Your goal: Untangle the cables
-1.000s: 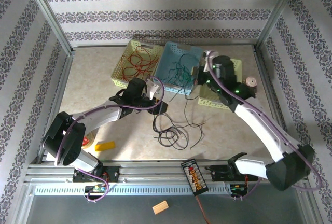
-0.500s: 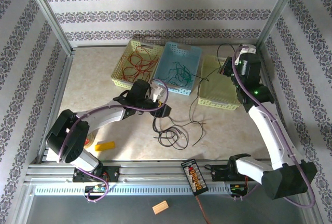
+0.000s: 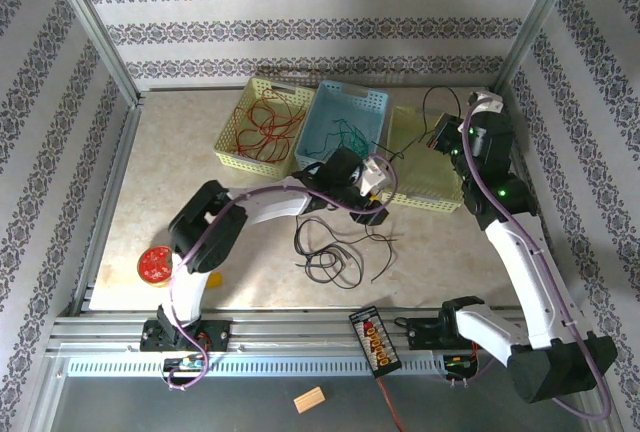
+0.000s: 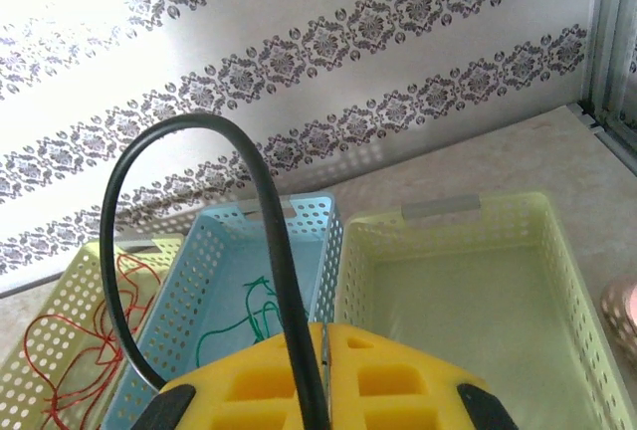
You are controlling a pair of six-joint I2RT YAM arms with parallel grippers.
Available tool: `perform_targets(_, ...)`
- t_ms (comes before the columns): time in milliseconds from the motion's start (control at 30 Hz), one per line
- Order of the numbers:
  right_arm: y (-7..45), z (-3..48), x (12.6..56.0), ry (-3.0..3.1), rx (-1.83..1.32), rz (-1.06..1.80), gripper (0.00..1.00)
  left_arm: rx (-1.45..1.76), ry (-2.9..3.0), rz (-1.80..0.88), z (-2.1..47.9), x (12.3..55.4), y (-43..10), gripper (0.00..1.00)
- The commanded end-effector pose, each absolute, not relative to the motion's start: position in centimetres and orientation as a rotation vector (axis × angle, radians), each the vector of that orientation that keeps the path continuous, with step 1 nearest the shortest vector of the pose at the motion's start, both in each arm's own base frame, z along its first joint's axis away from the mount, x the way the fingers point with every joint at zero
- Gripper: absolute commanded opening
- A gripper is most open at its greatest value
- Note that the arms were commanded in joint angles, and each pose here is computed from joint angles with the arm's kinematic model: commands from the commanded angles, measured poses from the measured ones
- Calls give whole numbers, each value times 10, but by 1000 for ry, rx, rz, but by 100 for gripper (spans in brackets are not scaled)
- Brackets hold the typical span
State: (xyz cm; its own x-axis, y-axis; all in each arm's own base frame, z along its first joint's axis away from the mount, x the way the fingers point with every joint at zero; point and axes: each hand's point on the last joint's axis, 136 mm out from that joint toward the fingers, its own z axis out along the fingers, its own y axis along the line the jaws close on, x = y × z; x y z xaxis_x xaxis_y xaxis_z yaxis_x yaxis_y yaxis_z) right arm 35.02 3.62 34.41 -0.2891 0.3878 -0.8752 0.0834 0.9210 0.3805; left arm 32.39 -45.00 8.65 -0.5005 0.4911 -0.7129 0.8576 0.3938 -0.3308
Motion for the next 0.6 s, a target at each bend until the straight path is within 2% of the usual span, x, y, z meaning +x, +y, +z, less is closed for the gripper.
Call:
perform_targets(0, 32, 361, 338, 1804, 357, 323, 0, 1218, 2174, -805, 63, 327, -447, 49)
perform_targets(67, 32, 367, 334, 1791, 350, 322, 0, 1205, 2197, -733, 51, 333, -441, 38)
perform_targets(200, 29, 374, 330, 1775, 346, 314, 0, 1196, 2219, -663, 39, 336, -432, 4)
perform_targets(233, 28, 374, 330, 1775, 352, 308, 0, 1186, 2212, -665, 42, 336, -431, 0)
perform_targets(367, 19, 371, 332, 1785, 377, 270, 0, 1096, 2107, -700, 83, 338, -429, 0)
perform_targets(567, -3, 349, 347, 1848, 452, 214, 0, 866, 1925, -627, 190, 363, -408, 0)
